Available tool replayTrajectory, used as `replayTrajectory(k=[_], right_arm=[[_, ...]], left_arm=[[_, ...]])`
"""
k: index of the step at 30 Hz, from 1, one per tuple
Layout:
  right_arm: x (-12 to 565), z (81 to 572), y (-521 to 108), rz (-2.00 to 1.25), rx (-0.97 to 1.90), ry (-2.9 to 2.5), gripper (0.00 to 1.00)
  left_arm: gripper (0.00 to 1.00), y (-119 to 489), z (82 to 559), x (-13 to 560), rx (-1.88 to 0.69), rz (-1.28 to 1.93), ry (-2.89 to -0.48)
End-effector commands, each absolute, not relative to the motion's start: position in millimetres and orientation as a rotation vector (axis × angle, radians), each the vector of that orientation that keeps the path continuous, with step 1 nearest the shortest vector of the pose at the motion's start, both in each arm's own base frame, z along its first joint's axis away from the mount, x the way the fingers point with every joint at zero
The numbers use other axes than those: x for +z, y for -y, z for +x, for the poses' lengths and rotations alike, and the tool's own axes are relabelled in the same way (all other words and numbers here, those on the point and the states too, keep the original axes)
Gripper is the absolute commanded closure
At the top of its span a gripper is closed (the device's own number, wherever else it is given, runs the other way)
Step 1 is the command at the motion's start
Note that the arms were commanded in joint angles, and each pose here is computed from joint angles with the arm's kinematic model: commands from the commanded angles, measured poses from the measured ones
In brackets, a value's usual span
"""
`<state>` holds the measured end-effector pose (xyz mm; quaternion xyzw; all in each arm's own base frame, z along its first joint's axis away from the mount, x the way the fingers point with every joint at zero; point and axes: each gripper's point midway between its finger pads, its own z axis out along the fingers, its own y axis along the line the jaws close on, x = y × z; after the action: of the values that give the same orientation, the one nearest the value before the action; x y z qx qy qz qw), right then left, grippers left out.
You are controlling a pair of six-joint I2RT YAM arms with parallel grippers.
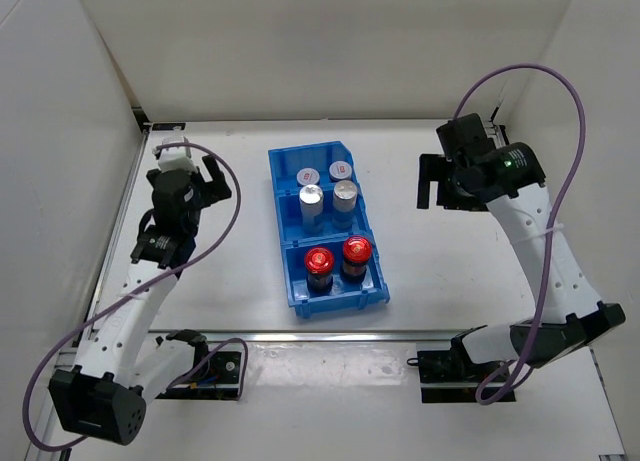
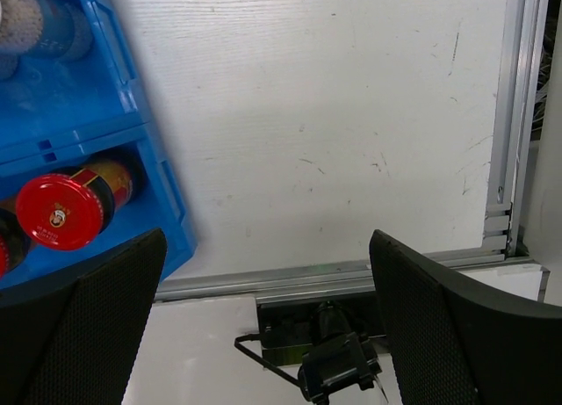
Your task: Organize the condiment bottles
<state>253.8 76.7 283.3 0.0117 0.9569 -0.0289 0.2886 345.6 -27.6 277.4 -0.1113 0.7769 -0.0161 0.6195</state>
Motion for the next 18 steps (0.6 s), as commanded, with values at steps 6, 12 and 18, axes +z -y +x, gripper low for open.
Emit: replayTrajectory(k=[6,12,18], right_arm=[[273,199,-59,-0.004,-0.119,-2.710,0.01],[272,198,-52,0.018,-0.165,-2.699,0.01],[264,186,-51,0.010,-0.146,-2.723,0.01]], left_arm=[[0.00,-8,348,310,0.003,-0.440,-1.639],[0.00,-48,314,289,0.007,-0.881,-1.456],[0.00,-39,324,229,0.094,-0.602,-1.588]])
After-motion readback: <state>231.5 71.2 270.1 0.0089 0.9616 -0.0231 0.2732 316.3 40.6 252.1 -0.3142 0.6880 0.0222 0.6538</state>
